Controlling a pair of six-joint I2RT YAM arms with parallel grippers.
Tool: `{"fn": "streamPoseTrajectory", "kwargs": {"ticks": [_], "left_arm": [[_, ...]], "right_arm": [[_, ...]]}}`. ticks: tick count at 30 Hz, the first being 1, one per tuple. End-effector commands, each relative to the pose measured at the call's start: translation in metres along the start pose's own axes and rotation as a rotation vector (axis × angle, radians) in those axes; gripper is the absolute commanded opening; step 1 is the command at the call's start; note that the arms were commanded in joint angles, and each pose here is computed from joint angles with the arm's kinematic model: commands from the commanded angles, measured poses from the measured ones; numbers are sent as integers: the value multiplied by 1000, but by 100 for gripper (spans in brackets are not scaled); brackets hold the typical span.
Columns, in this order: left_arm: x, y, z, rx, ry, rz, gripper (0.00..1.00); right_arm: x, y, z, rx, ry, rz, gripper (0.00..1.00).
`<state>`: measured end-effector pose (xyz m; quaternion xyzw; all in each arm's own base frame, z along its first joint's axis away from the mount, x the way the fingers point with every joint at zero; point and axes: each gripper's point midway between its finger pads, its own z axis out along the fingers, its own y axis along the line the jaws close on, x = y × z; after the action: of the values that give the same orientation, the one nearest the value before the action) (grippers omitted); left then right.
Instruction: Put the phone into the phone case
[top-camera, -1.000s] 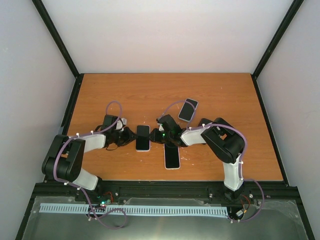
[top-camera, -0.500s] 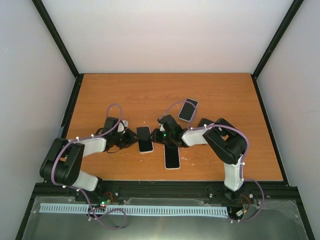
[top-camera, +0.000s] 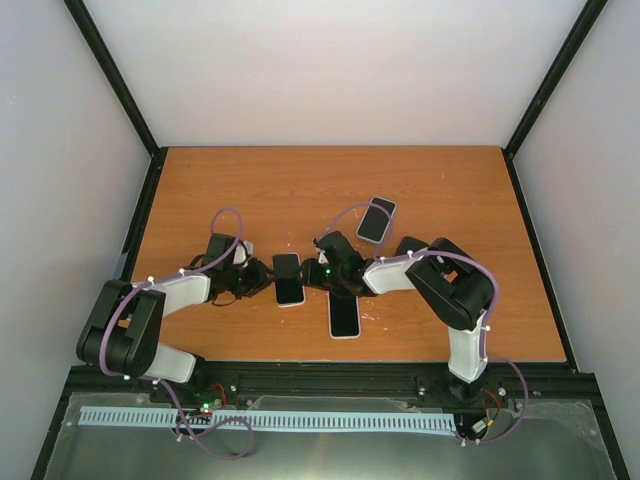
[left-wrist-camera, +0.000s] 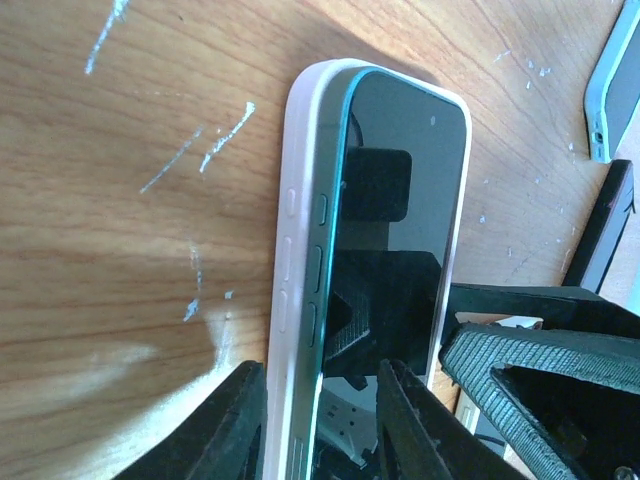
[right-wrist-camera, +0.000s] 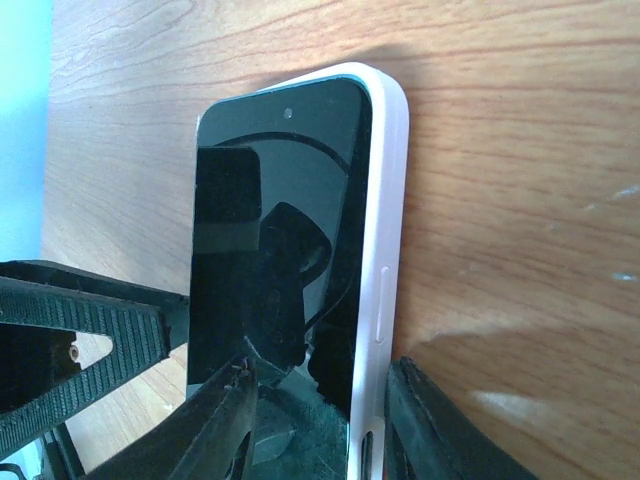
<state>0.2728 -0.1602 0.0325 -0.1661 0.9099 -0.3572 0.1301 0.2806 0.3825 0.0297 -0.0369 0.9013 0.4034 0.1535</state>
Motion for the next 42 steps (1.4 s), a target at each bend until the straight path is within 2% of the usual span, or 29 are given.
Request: {"fn": "streamPoseTrajectory", "kwargs": {"ticks": [1, 9, 18, 25, 38, 39, 42], "left_arm": [[-9, -8, 0, 15, -16, 53, 28], [5, -6, 6, 70, 28, 33, 13], [16, -14, 0, 142, 50, 21, 15], [16, -17, -2, 152, 51, 20, 18], [20, -10, -2, 125, 51, 17, 25], [20, -8, -2, 121, 52, 14, 25], [22, -7, -1, 118, 58, 9, 25]], "right_arm": [[11, -7, 7, 7, 30, 17, 36], [5, 45, -3, -216, 44, -26, 37], [-2, 87, -30, -376, 32, -1, 37], [5, 96, -35, -517, 50, 87, 38], [17, 68, -10, -468, 99, 179, 41], [18, 64, -7, -446, 99, 178, 41], [18, 53, -3, -374, 90, 155, 30]]}}
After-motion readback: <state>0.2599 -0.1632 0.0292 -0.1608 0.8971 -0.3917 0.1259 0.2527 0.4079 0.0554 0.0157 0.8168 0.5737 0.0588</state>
